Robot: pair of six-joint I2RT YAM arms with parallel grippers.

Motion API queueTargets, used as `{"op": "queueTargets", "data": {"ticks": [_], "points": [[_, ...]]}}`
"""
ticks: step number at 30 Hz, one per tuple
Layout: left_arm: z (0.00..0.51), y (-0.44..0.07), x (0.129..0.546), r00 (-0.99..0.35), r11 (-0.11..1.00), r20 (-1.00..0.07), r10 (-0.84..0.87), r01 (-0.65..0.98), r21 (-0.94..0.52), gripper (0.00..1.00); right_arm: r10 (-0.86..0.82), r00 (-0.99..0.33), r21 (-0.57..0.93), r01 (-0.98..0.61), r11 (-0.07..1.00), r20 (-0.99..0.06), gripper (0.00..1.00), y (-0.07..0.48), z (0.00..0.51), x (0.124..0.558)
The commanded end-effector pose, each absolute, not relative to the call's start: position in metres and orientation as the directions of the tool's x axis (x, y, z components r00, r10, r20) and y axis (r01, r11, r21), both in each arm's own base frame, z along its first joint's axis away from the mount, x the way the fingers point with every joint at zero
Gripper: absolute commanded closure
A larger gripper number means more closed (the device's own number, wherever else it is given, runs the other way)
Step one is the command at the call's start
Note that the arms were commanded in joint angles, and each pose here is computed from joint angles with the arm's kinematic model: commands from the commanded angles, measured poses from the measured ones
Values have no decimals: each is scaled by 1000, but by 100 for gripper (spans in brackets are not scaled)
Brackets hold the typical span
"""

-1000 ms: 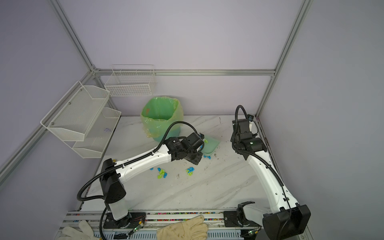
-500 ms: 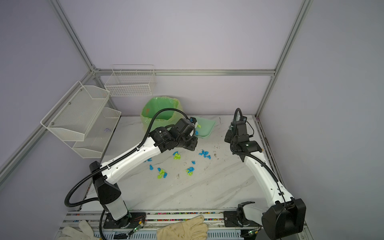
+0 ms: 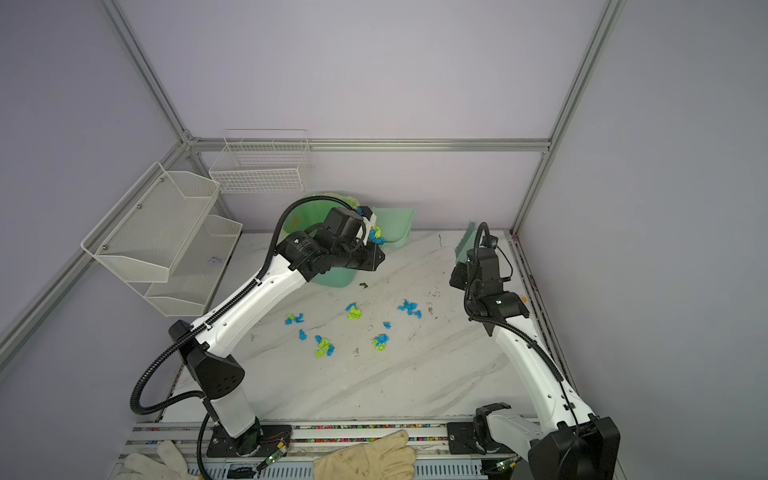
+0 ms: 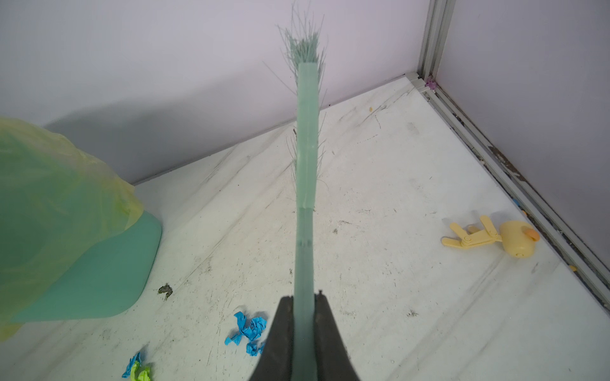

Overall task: Sweep away the paper scraps from the table
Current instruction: 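Lift the dustpan toward the green bin while the right gripper raises the brush, then tip the dustpan over the green bin with the left gripper to empty scraps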

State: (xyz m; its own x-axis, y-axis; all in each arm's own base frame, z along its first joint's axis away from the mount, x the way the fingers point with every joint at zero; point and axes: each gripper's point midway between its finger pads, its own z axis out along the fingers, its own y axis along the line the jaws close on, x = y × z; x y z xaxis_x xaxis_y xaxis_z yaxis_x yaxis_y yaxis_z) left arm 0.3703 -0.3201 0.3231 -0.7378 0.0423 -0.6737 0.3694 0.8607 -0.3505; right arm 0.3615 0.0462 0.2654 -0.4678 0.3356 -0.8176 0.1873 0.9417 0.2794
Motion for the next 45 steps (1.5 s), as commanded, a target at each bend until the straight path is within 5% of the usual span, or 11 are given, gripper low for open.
{"op": "queueTargets", "data": {"ticks": [1, 21, 34, 45], "points": [[386, -318, 377, -675, 793, -734, -71, 408, -453, 98, 350, -429, 310, 161, 937, -833, 100, 49, 278, 363], [394, -243, 404, -745, 573, -533, -402, 249, -780, 98, 343, -455, 320, 129, 939, -822, 100, 56, 276, 362], [373, -210, 420, -794, 237, -243, -557, 129, -963, 99, 340, -465, 316, 130, 940, -818, 100, 57, 273, 362], [380, -208, 423, -822, 24, -108, -559, 114, -993, 99, 342, -457, 324, 121, 938, -821, 100, 58, 277, 360]]}}
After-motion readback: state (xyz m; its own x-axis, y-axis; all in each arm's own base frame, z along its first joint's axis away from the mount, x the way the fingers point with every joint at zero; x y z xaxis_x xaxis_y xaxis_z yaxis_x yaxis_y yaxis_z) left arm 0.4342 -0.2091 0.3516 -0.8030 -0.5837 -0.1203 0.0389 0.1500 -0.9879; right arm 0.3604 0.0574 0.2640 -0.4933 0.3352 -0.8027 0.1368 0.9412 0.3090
